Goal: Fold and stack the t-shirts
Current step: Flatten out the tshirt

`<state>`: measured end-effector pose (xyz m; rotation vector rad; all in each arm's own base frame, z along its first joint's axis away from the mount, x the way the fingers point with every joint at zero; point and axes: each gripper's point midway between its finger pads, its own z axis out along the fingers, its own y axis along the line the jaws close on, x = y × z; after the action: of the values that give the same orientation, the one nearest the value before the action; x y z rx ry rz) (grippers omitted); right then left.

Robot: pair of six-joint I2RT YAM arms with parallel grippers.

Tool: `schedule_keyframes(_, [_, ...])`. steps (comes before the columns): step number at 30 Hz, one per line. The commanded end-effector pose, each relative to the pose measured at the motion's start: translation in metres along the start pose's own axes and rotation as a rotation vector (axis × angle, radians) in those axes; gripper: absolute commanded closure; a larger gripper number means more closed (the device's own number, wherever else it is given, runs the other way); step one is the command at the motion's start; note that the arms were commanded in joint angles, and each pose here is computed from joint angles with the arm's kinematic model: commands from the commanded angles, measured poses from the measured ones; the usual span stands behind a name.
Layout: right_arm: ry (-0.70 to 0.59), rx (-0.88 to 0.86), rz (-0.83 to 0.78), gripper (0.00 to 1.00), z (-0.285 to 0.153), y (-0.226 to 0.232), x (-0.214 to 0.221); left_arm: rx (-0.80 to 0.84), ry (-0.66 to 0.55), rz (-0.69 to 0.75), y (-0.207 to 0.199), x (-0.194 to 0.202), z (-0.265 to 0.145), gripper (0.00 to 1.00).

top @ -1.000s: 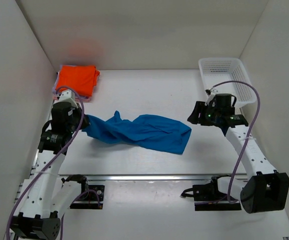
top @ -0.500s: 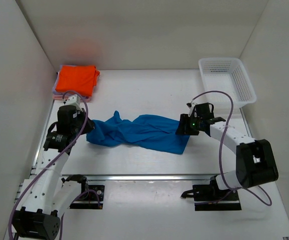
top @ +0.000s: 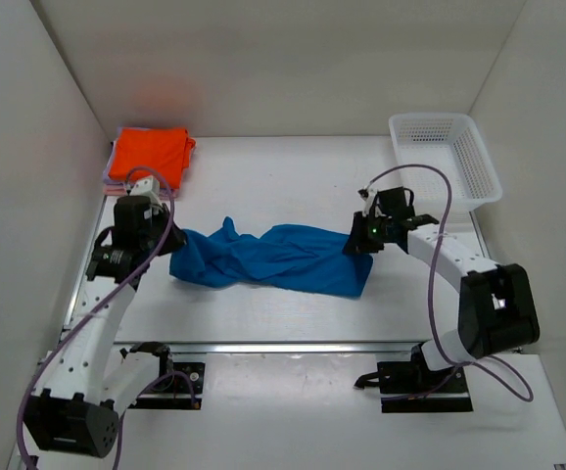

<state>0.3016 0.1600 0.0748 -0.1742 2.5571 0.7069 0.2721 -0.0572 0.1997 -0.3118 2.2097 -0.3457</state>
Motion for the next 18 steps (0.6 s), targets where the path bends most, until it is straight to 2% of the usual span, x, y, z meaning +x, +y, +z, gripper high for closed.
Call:
schedule_keyframes(1, [-0.284, -0.036, -0.102, 1.00, -0.068, 0.033, -0.088, 0.000, -0.139, 0.065, -0.020, -0.084, -0.015, 1.00])
schedule_keyframes(2, [-0.348, -0.035, -0.131, 1.00, -0.089, 0.040, -0.107, -0.017, -0.130, 0.067, -0.021, -0.091, -0.014, 1.00])
schedule_keyframes(3, [-0.404, -0.038, -0.159, 1.00, -0.105, 0.047, -0.124, -0.039, -0.205, 0.071, -0.023, -0.121, -0.028, 1.00])
schedule_keyframes(5, [-0.511, -0.056, -0.198, 1.00, -0.141, 0.062, -0.140, -0.044, -0.268, 0.075, -0.030, -0.148, -0.042, 1.00])
schedule_keyframes(7, [-0.586, -0.058, -0.212, 1.00, -0.168, 0.066, -0.152, -0.036, -0.337, 0.069, -0.037, -0.172, -0.061, 1.00])
schedule_keyframes(8, [-0.582, -0.067, -0.203, 1.00, -0.174, 0.064, -0.149, -0.040, -0.342, 0.065, -0.036, -0.173, -0.066, 1.00])
schedule_keyframes(11, [-0.535, -0.059, -0.175, 1.00, -0.180, 0.055, -0.138, -0.018, -0.327, 0.076, -0.040, -0.163, -0.071, 1.00])
schedule_keyframes(15, [-0.318, -0.035, -0.117, 0.99, -0.146, 0.035, -0.076, 0.005, -0.229, 0.079, -0.028, -0.104, -0.061, 1.00])
schedule_keyframes(16, [-0.238, -0.025, -0.083, 0.91, -0.134, 0.027, -0.051, 0.003, -0.193, 0.082, -0.021, -0.082, -0.056, 1.00])
schedule_keyframes(17, [-0.215, -0.020, -0.093, 0.80, -0.131, 0.025, -0.040, 0.005, -0.202, 0.081, -0.018, -0.075, -0.059, 1.00])
schedule_keyframes(18, [-0.169, -0.005, -0.081, 0.68, -0.124, 0.017, -0.023, -0.009, -0.156, 0.085, -0.009, -0.054, -0.049, 1.00])
